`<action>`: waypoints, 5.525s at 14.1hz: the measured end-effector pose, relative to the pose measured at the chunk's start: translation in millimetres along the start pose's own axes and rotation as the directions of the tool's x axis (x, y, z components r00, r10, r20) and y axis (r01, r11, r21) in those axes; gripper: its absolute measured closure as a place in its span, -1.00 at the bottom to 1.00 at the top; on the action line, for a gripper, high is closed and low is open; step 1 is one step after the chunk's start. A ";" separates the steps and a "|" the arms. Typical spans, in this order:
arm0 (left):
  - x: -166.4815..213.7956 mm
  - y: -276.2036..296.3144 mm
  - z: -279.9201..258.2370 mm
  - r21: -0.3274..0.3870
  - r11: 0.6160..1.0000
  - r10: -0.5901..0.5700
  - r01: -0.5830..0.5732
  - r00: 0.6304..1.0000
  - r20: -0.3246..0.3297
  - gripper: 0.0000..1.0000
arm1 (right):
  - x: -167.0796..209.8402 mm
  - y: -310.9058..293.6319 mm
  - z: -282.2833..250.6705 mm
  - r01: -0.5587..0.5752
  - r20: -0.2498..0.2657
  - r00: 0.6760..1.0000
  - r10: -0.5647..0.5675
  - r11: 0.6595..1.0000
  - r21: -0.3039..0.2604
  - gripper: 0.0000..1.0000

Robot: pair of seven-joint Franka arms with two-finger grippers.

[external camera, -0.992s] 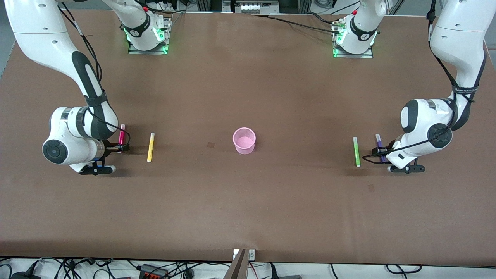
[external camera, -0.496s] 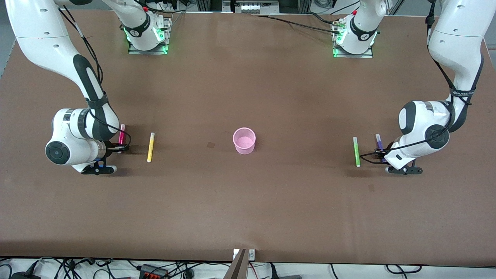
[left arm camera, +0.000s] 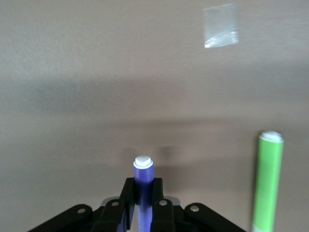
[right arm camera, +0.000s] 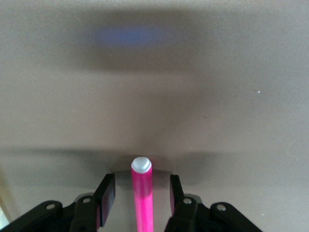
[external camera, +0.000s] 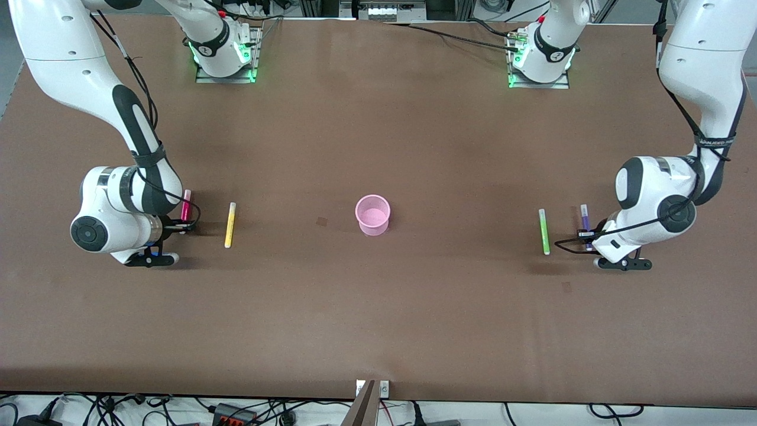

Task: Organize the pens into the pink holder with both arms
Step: 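Lift the purple marker with the left gripper and carry it over the pink cup, then drop the purple marker into the cup while the right gripper lifts the magenta marker, then move the right gripper over the cup while the left gripper withdraws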

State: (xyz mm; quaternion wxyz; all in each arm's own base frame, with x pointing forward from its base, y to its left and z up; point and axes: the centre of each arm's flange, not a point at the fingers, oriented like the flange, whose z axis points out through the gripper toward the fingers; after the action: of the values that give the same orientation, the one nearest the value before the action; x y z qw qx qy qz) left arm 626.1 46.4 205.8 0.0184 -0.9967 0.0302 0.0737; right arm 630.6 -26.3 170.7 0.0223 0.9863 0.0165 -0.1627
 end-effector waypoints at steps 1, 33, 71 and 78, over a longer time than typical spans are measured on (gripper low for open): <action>4.5 9.7 -18.9 -0.004 0.998 0.067 -0.066 0.998 0.022 0.64 | 0.1 0.0 0.1 0.000 -0.001 1.000 0.000 1.000 0.000 0.01; -83.7 515.0 -84.1 0.291 0.191 0.651 -0.937 -0.101 -0.752 0.64 | -27.1 -177.4 -235.0 0.768 -0.355 0.612 -0.707 0.638 0.054 0.66; 10.0 192.6 -85.5 0.007 0.821 0.556 -0.571 0.802 0.219 -1.00 | -111.0 -517.9 -172.5 0.918 -0.502 0.040 -0.864 0.230 -0.324 0.66; 39.0 113.9 -143.4 0.063 0.954 0.284 -0.293 0.952 0.113 -1.00 | -104.2 -519.6 -152.0 0.922 -0.481 0.043 -0.876 0.220 -0.319 0.66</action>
State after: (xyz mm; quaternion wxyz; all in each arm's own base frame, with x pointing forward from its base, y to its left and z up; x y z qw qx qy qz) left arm 678.3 -75.3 338.0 0.0484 -0.9749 0.1774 0.1255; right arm 560.0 497.5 327.9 -0.1282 0.7506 0.6271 0.1640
